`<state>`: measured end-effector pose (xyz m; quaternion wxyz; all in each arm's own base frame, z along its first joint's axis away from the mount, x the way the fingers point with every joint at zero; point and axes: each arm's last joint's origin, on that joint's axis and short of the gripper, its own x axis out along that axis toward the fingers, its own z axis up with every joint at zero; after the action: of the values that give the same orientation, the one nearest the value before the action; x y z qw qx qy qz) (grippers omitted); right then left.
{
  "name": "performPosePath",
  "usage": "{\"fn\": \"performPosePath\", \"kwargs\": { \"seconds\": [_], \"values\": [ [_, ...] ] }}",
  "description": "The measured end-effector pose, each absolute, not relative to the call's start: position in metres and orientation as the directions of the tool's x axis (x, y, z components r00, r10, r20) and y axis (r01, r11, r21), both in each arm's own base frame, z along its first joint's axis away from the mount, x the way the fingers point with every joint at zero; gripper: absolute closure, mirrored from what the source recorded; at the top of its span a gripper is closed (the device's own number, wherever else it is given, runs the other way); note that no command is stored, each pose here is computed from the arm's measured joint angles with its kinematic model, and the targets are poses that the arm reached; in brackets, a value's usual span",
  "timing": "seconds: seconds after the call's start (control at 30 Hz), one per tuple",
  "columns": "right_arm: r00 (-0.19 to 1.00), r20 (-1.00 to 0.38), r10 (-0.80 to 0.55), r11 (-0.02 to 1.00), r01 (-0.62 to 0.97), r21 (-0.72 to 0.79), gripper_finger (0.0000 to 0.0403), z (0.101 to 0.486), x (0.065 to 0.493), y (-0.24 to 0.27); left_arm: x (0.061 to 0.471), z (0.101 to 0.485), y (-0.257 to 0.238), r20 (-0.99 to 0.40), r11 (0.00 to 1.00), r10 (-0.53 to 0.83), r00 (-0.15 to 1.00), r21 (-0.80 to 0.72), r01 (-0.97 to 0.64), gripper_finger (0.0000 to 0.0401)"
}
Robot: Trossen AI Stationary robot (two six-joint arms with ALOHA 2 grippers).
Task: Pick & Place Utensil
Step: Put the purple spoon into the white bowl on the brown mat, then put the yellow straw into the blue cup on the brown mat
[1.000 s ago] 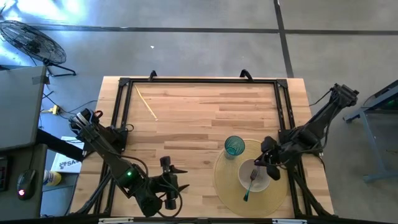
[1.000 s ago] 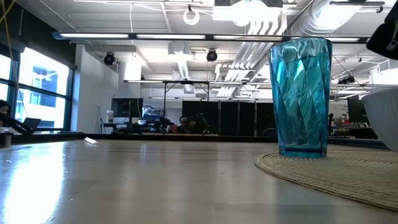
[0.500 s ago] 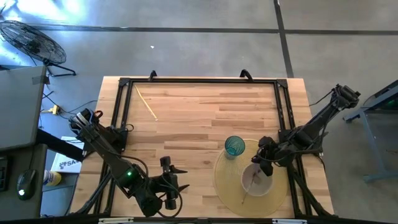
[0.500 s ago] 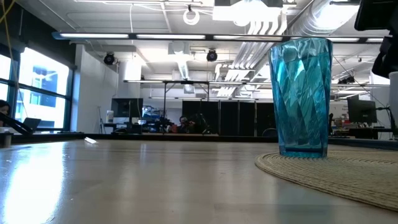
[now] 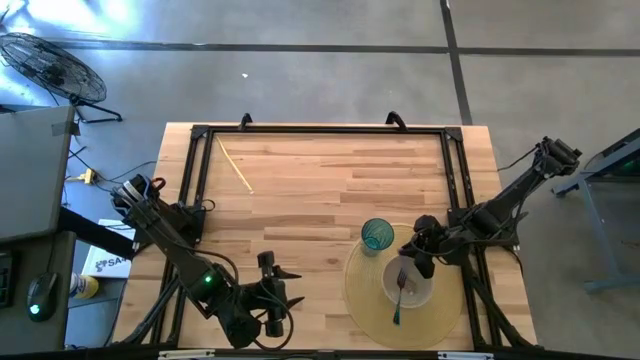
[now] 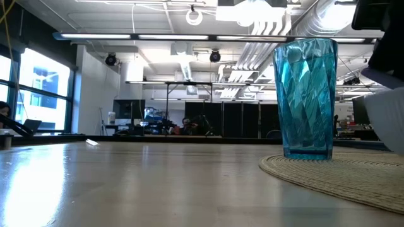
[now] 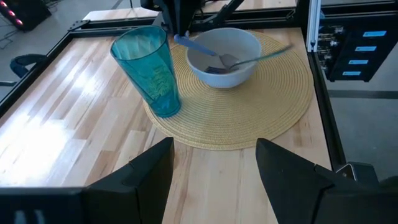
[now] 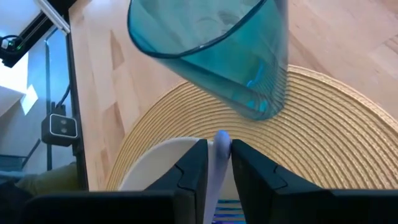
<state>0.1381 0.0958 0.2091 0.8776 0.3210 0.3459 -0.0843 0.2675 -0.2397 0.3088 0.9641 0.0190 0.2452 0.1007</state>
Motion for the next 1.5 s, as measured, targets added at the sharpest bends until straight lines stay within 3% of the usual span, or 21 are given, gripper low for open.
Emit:
{"fn": "performPosePath", "kwargs": {
  "seconds": [0.63,0.83,1.03,1.17,1.4,1.5],
  "values": [
    [0.74,-0.672,0.024,0.767,0.417,0.487,0.0336,0.211,0.138,0.084,0.267,0.308,-0.24,-0.48,0.98,0.193,0.856,0.053,-0.192,0.0178],
    [0.749,-0.661,-0.046,0.81,0.415,0.414,0.0342,0.245,0.133,0.078,0.269,0.303,-0.22,-0.555,0.96,0.256,0.792,0.051,-0.275,0.0178],
    [0.814,-0.578,-0.062,0.86,0.337,0.383,0.0366,0.296,0.127,0.082,0.269,0.303,-0.154,-0.689,0.805,0.45,0.568,0.039,-0.591,0.0178],
    [0.851,-0.523,-0.04,0.881,0.277,0.383,0.0378,0.316,0.122,0.088,0.262,0.296,-0.107,-0.774,0.616,0.563,0.29,0.159,-0.772,0.0178],
    [0.858,-0.513,-0.012,0.889,0.245,0.388,0.0391,0.313,0.116,0.1,0.258,0.248,-0.027,-0.831,0.297,0.546,-0.101,0.305,-0.905,0.0178],
    [0.845,-0.535,0.002,0.886,0.246,0.393,0.0391,0.304,0.118,0.111,0.252,0.216,0.01,-0.847,0.174,0.495,-0.193,0.314,-0.933,0.0178]
  ]
}}
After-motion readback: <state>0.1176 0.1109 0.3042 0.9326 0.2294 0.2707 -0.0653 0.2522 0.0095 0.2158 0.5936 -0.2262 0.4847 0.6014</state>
